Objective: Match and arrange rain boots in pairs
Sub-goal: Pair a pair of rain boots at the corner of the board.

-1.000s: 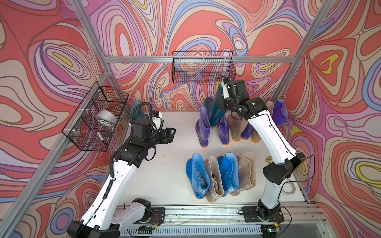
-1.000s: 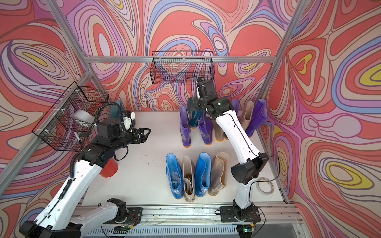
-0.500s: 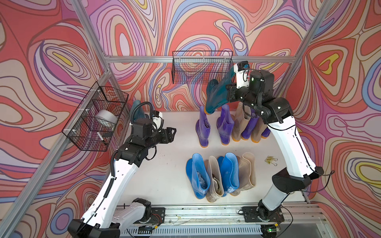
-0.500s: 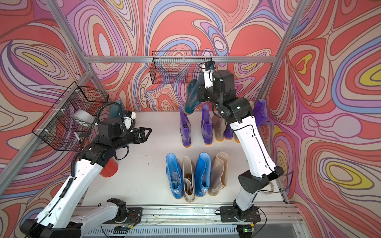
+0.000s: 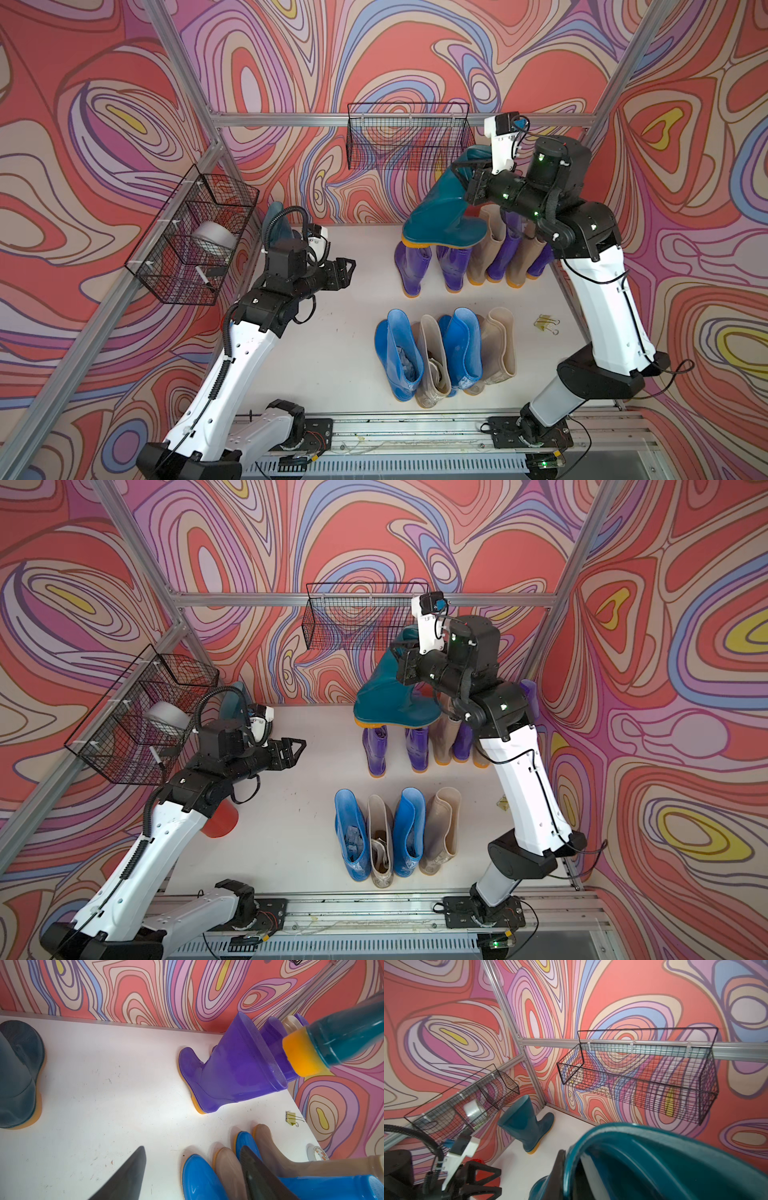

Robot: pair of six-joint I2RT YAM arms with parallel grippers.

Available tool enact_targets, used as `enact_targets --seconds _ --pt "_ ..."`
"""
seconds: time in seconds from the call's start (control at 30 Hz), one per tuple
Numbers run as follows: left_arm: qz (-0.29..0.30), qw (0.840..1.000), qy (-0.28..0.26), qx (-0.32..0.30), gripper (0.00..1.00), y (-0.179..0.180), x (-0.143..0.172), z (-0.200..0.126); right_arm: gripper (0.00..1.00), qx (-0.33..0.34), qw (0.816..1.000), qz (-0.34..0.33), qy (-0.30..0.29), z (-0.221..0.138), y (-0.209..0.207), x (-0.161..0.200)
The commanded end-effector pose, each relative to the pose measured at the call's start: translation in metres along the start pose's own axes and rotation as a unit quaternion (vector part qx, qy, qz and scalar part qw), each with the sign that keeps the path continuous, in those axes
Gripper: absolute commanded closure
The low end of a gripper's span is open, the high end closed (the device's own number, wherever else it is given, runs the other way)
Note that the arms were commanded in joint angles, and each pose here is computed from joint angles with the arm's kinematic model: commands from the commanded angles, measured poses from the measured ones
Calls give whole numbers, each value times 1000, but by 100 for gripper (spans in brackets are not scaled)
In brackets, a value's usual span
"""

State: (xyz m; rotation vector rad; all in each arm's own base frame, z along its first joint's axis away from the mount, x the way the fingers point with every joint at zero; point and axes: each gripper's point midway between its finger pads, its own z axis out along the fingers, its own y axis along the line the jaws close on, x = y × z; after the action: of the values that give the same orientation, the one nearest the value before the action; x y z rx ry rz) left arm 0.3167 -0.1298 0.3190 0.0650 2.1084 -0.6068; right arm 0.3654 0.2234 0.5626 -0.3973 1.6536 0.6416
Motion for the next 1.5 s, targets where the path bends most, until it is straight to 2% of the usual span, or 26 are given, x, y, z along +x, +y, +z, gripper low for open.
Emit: enact_targets --seconds 0.0,0.2,0.37,0.43,0.63,0.8,0.97,1.17,1.4,1.47 --pt "2 1000 -15 -6 26 -2 -5 -16 100 -79 994 -7 -79 -17 34 -46" --pt "24 999 -32 4 25 -14 -16 -43 100 -146 987 6 -71 -4 53 -44" --pt "68 994 -57 62 21 -41 -29 -63 100 -190 979 28 -70 9 65 -43" --pt "80 991 -74 80 19 -49 -35 -66 100 -196 978 38 -58 29 65 -33" --pt "98 978 -106 151 15 -75 -55 -61 100 -223 972 52 -55 50 77 -27" --pt "105 973 -110 172 14 -85 -69 -43 100 -240 967 62 -52 60 84 -24" --pt "150 968 -107 171 14 -102 -78 -26 100 -245 966 73 -38 70 88 -13" --pt "202 963 -116 137 14 -108 -85 -9 100 -246 965 84 -19 81 92 1" --pt "246 952 -152 99 14 -104 -94 -7 100 -245 963 107 6 97 95 19" --pt "263 944 -181 85 14 -106 -104 -7 100 -247 962 114 13 101 97 25"
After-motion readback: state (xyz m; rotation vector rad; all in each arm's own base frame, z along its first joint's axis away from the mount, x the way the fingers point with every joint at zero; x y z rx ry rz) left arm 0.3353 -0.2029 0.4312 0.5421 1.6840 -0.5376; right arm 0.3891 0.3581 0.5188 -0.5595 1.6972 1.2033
